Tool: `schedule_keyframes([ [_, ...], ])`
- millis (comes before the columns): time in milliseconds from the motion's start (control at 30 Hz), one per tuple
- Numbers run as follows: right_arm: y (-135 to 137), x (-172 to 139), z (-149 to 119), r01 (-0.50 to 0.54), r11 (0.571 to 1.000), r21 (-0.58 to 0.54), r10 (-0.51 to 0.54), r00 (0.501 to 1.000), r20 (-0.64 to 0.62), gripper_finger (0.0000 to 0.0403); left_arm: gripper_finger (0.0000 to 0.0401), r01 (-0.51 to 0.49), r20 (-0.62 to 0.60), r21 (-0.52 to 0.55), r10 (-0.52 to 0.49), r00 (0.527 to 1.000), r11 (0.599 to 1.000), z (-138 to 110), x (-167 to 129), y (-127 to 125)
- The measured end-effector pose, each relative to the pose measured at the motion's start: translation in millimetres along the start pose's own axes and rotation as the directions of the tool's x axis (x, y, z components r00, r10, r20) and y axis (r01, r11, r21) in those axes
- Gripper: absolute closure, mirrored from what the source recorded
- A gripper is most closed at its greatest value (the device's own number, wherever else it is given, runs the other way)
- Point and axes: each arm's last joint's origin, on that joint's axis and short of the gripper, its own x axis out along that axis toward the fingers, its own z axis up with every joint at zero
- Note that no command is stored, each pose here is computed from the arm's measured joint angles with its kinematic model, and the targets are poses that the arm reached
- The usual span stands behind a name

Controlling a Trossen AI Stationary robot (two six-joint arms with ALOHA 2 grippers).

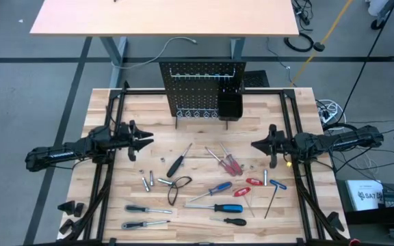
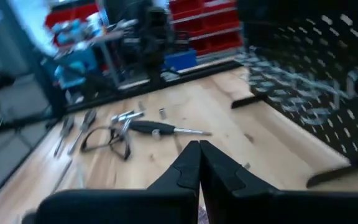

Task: Hang tools onto peg board
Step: Hang the bottom right black screwdriver on the peg board

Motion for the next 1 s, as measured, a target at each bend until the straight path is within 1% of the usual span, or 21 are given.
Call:
schedule_keyframes([
  [67, -0.8, 0.0, 0.2, 0.028, 0.998, 0.052, -0.029, 1.0, 0.009, 0.0403, 0.0257, 0.002, 0.012, -0.047, -0.001, 1.0, 0.999, 1.1, 0.0, -0.3],
  [100, -1.0, 0.0, 0.5, 0.034, 0.998, 0.061, -0.035, 0.999, 0.013, 0.0403, 0.0257, 0.001, 0.011, -0.06, 0.0, 1.0, 0.998, 1.0, 0.0, -0.2],
  [200, -0.9, 0.0, 0.4, 0.03, 0.997, 0.066, -0.031, 0.999, 0.012, 0.0403, 0.0257, 0.013, 0.044, -0.094, -0.009, 0.999, 0.996, 4.2, -0.1, -1.1],
  [267, -0.7, 0.0, 1.3, 0.03, 0.998, 0.049, -0.031, 0.999, 0.021, 0.0403, 0.0257, 0.024, 0.072, -0.101, -0.017, 0.997, 0.995, 6.9, -0.3, -1.9],
  [333, -0.6, -0.1, 5.1, 0.048, 0.998, 0.048, -0.051, 0.997, 0.064, 0.0403, 0.0257, 0.034, 0.102, -0.098, -0.024, 0.994, 0.995, 9.8, -0.5, -2.7],
  [400, 0.5, -0.5, 9.6, 0.041, 0.998, 0.053, -0.047, 0.993, 0.111, 0.04, 0.0257, 0.046, 0.136, -0.113, -0.03, 0.99, 0.993, 13.0, -1.0, -3.5],
  [500, 2.6, -1.0, 14.2, 0.014, 1.0, 0.021, -0.017, 0.991, 0.134, 0.0379, 0.0257, 0.054, 0.185, -0.113, -0.033, 0.982, 0.992, 18.3, -1.9, -4.8],
  [567, 4.7, -2.0, 21.2, 0.009, 1.0, 0.01, -0.01, 0.99, 0.142, 0.0358, 0.0257, 0.053, 0.185, -0.109, -0.032, 0.982, 0.993, 21.8, -2.6, -5.8],
  [633, 8.3, -2.7, 31.1, -0.014, 1.0, -0.001, 0.014, 0.99, 0.141, 0.0333, 0.0257, 0.068, 0.213, -0.106, -0.044, 0.976, 0.992, 30.8, -4.8, -8.8],
  [667, 10.4, -2.8, 35.8, -0.029, 1.0, -0.009, 0.03, 0.991, 0.13, 0.0319, 0.0258, 0.068, 0.207, -0.102, -0.045, 0.977, 0.993, 35.2, -6.1, -10.3],
  [733, 15.5, -2.7, 47.4, -0.062, 0.998, -0.03, 0.064, 0.994, 0.093, 0.0295, 0.0259, 0.035, 0.139, -0.092, -0.022, 0.99, 0.995, 38.2, -6.8, -11.4],
  [800, 21.2, -2.2, 59.9, -0.094, 0.994, -0.047, 0.096, 0.995, 0.036, 0.0274, 0.026, 0.001, 0.075, -0.097, 0.006, 0.997, 0.995, 41.2, -7.1, -12.4],
  [833, 23.9, -1.7, 65.2, -0.111, 0.993, -0.048, 0.111, 0.994, -0.007, 0.0267, 0.026, 0.0, 0.067, -0.091, 0.006, 0.998, 0.996, 45.5, -7.2, -14.0],
  [900, 29.9, 1.0, 75.8, -0.138, 0.99, -0.029, 0.135, 0.987, -0.09, 0.0256, 0.026, 0.021, 0.062, -0.058, -0.017, 0.998, 0.998, 56.3, -7.3, -18.5],
  [1000, 39.1, 7.3, 90.2, -0.162, 0.987, 0.009, 0.16, 0.964, -0.21, 0.0251, 0.026, 0.079, 0.035, 0.001, -0.079, 0.996, 0.997, 74.4, -5.7, -27.4],
])
